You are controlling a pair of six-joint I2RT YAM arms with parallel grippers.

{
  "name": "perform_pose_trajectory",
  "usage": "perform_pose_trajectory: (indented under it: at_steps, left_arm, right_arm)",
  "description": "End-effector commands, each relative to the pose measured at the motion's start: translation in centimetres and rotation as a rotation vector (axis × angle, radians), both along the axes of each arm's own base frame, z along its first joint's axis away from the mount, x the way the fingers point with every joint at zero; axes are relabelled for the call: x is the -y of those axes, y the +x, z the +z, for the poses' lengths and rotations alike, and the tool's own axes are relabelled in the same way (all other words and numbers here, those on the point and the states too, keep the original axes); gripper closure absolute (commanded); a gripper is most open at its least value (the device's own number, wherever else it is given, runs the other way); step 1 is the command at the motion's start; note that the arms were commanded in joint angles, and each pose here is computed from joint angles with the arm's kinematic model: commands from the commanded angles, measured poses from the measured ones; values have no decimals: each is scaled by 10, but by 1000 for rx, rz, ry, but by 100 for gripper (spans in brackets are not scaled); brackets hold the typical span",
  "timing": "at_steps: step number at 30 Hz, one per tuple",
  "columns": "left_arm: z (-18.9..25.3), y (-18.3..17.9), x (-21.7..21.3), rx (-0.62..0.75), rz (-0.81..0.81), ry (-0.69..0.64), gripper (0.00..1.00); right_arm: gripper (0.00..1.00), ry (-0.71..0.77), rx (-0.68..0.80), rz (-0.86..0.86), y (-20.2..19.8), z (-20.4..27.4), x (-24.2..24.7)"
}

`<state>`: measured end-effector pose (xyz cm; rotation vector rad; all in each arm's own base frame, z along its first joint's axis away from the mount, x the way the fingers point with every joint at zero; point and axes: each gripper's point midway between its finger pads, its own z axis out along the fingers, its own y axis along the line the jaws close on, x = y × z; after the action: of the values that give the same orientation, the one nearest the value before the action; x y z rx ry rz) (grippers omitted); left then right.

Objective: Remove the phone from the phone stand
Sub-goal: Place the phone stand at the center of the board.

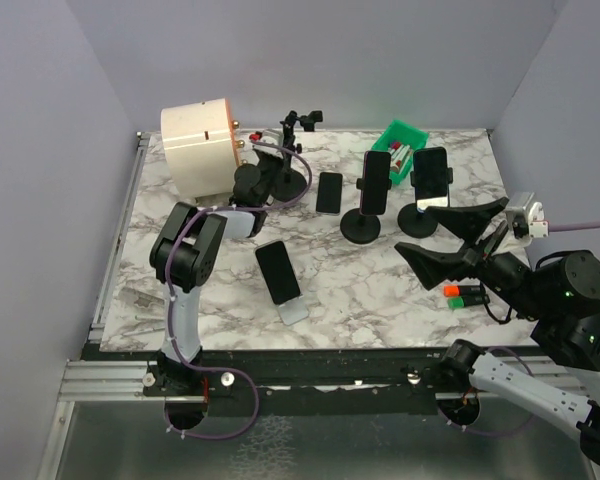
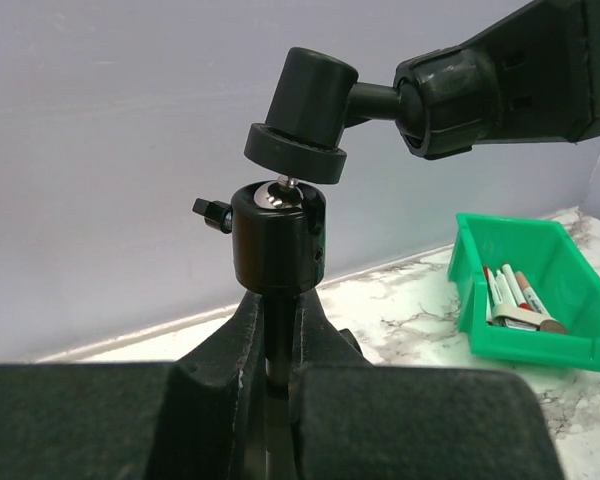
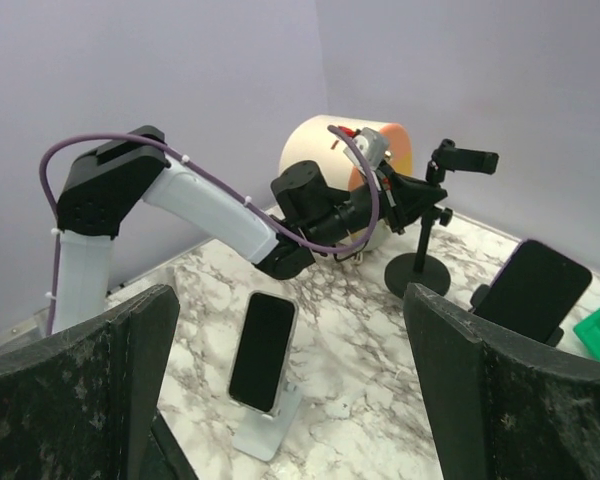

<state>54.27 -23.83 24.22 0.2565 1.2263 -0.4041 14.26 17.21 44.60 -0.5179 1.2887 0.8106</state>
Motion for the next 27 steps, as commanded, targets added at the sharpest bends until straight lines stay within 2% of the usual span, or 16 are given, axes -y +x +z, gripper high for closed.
perform_pose_trajectory:
  at_steps: [1,13,17,21,27]
  left_arm:
    - [46,-12,-1,217,-12,-57,100]
    - [8,-14,5,137,-50,-17,98]
    - [-3,-15,8,115,-64,10,87]
    - [-5,-18,9,110,-76,20,65]
    - [27,-26,6,155,-80,-15,41]
  right_arm:
    - [0,-42,-11,-65,10,-13,6]
    - [0,-49,-17,-78,12,-14,8]
    - [0,-47,-15,-81,11,-13,9]
    - [0,-51,-18,-83,12,-13,10]
    - [0,-46,-21,-78,10,-11,10]
